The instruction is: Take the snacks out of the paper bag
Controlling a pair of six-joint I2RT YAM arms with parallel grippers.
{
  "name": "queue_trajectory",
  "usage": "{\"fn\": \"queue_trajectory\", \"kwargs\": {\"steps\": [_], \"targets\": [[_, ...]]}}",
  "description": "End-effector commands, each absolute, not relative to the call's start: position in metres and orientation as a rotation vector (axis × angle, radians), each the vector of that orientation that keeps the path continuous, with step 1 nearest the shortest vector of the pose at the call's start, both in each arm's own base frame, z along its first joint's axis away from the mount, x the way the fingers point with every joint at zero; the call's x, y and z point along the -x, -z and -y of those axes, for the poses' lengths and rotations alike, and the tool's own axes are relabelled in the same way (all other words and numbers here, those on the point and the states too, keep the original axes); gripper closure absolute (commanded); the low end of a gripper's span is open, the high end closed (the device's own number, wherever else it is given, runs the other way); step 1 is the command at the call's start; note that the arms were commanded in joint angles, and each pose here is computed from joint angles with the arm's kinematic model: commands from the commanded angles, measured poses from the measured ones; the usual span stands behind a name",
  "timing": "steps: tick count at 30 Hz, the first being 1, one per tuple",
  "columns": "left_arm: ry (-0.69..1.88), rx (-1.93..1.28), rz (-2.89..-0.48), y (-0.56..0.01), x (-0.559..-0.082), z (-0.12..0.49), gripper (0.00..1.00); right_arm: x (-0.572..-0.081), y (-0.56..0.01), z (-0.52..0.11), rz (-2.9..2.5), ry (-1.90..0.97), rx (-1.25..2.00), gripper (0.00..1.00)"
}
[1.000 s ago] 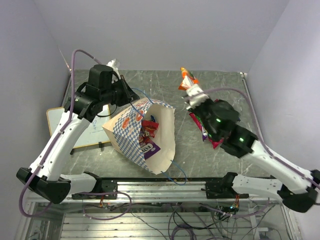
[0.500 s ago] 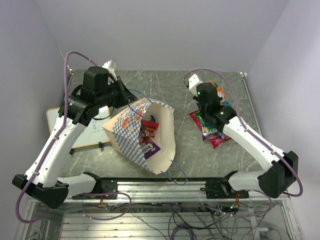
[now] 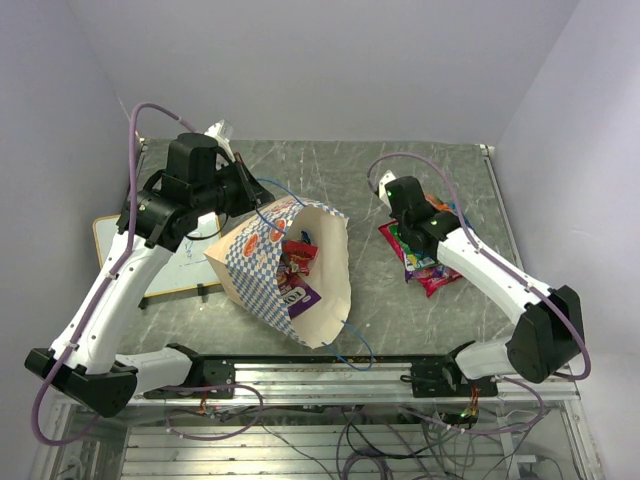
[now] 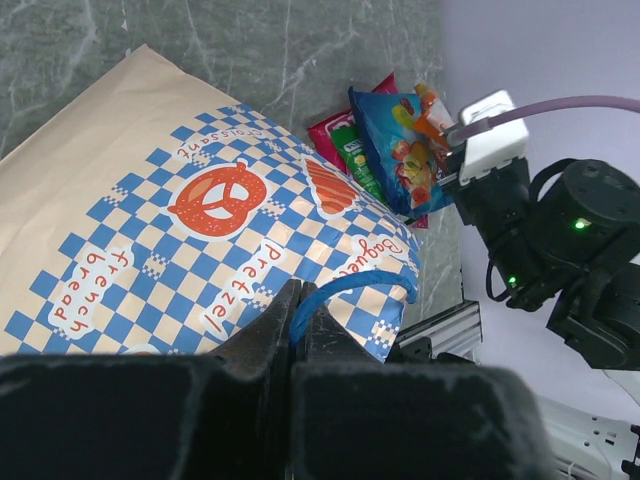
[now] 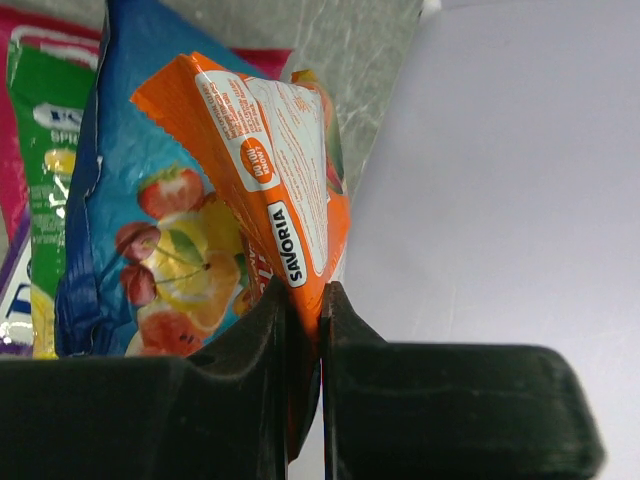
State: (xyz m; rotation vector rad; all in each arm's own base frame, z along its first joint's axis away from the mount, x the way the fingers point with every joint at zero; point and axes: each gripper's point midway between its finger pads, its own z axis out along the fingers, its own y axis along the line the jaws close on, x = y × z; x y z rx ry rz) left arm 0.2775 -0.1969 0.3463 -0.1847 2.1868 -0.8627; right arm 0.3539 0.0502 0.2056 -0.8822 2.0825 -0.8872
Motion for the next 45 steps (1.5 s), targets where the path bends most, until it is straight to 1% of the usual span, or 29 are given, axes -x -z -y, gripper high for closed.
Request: {"fn": "queue_trajectory", "kwargs": {"steps": [1, 6, 9, 13, 15, 17, 19, 21, 23, 24, 26, 28, 30, 33, 37, 40, 42, 45], "targets": [[0.871, 0.163, -2.188, -0.344, -0.279, 0.198, 0.93, -0.338, -0.193, -0.035, -2.132, 0.938, 0.896, 1.00], [0.885, 0.168, -2.182, -0.344, -0.279, 0.199, 0.93, -0.326, -0.166, -0.037, -2.206, 0.875, 0.905, 1.00], [0.891, 0.167, -2.178, -0.345, -0.278, 0.199, 0.93, -0.320, -0.147, -0.045, -2.248, 0.779, 0.909, 1.00], [0.891, 0.180, -2.179, -0.342, -0.274, 0.196, 0.93, -0.318, -0.137, -0.049, -2.257, 0.708, 0.862, 1.00], [0.903, 0.192, -2.174, -0.341, -0.271, 0.196, 0.93, -0.316, -0.133, -0.050, -2.273, 0.690, 0.849, 0.92], [0.914, 0.195, -2.170, -0.341, -0.270, 0.196, 0.93, -0.316, -0.136, -0.051, -2.279, 0.678, 0.830, 0.83], [0.914, 0.196, -2.171, -0.340, -0.270, 0.197, 0.93, -0.319, -0.150, -0.053, -2.262, 0.661, 0.795, 0.71], [0.920, 0.200, -2.181, -0.337, -0.272, 0.199, 0.93, -0.326, -0.180, -0.065, -2.208, 0.580, 0.773, 0.59], [0.937, 0.198, -2.189, -0.335, -0.274, 0.203, 0.93, -0.330, -0.207, -0.074, -2.136, 0.498, 0.727, 0.43], [0.946, 0.201, -2.192, -0.334, -0.275, 0.204, 0.93, -0.330, -0.217, -0.080, -2.099, 0.448, 0.713, 0.38], [0.957, 0.198, -2.196, -0.332, -0.276, 0.207, 0.93, -0.327, -0.227, -0.095, -2.043, 0.322, 0.714, 0.34], [0.964, 0.198, -2.192, -0.332, -0.276, 0.208, 0.93, -0.319, -0.232, -0.120, -1.991, 0.128, 0.748, 0.33], [0.979, 0.194, -2.190, -0.332, -0.275, 0.209, 0.93, -0.305, -0.239, -0.156, -1.929, -0.127, 0.778, 0.32], [0.997, 0.187, -2.212, -0.328, -0.269, 0.211, 0.93, -0.277, -0.255, -0.207, -1.766, -0.482, 0.856, 0.32], [1.042, 0.170, -2.215, -0.325, -0.259, 0.213, 0.93, -0.242, -0.288, -0.251, -1.529, -0.792, 0.927, 0.33], [1.078, 0.158, -2.215, -0.323, -0.252, 0.215, 0.93, -0.191, -0.288, -0.276, -1.301, -0.934, 1.154, 0.40], [1.116, 0.167, -2.210, -0.321, -0.247, 0.217, 0.93, -0.165, -0.279, -0.288, -1.207, -0.925, 1.259, 0.41], [1.150, 0.201, -2.182, -0.320, -0.241, 0.215, 0.93, -0.133, -0.250, -0.306, -1.102, -0.892, 1.460, 0.41]]}}
